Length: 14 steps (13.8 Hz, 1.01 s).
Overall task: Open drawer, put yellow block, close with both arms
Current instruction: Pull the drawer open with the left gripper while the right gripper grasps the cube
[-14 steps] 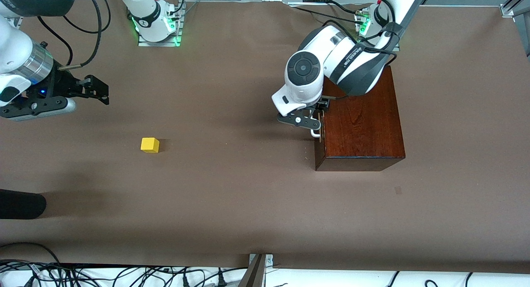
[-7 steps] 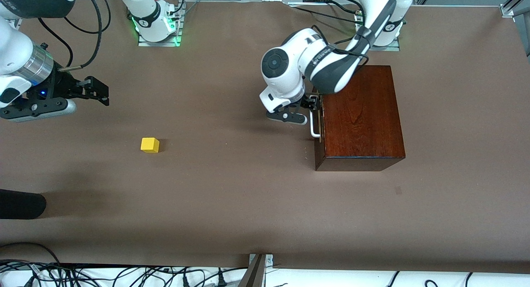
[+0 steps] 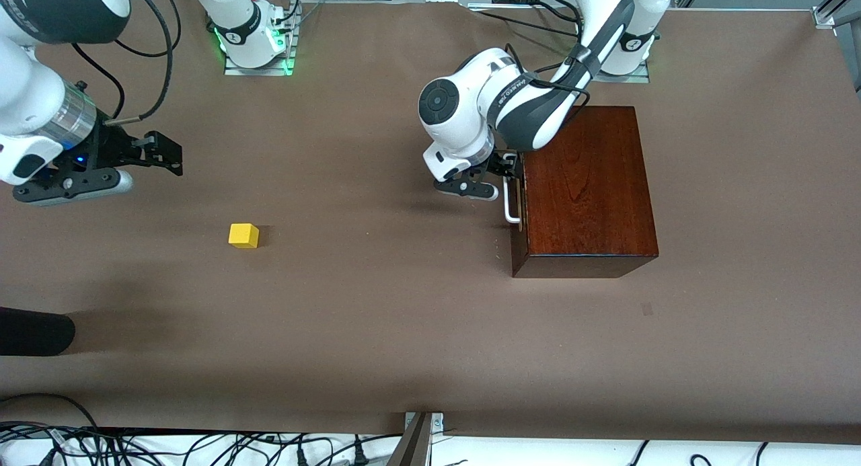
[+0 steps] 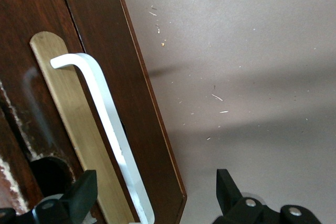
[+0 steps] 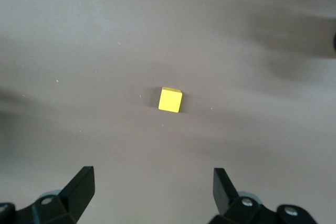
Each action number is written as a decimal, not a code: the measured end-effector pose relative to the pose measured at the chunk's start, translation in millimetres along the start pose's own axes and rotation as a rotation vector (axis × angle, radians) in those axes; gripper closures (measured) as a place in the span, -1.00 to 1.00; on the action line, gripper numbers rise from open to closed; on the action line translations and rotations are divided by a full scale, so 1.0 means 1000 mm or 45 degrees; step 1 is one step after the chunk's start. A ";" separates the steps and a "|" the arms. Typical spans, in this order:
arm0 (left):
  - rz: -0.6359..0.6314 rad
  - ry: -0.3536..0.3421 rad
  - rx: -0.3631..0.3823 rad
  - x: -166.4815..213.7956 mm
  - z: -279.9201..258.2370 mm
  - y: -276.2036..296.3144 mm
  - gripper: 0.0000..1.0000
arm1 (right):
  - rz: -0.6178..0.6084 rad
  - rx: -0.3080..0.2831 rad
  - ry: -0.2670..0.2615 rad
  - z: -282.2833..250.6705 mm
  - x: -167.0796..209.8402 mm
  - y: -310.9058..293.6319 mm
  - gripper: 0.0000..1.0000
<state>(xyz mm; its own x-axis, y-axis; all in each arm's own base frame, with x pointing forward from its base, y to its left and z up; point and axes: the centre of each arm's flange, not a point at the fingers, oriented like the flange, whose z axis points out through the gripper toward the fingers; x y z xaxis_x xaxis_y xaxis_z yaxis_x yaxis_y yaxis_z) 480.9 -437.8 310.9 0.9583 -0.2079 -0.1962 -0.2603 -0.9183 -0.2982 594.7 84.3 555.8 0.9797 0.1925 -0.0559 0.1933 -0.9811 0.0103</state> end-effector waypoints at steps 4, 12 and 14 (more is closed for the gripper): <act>-0.006 -0.014 0.003 0.000 0.013 0.003 -1.00 | 0.031 -0.002 -0.020 0.051 0.013 -0.002 -1.00; -0.064 -0.013 -0.015 0.006 0.032 0.013 -1.00 | 0.128 -0.010 -0.014 0.193 0.020 -0.003 -1.00; -0.097 0.004 -0.034 0.008 0.035 0.020 -1.00 | 0.133 -0.012 0.007 0.231 0.022 -0.003 -1.00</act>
<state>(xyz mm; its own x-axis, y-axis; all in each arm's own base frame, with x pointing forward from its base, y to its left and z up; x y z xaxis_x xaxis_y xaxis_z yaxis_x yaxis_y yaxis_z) 478.8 -445.8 270.2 0.9756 -0.1379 -0.1709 -0.1832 -0.9401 -0.2873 603.3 86.3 323.6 0.9948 0.0896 -0.0486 0.0909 -0.9955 0.0255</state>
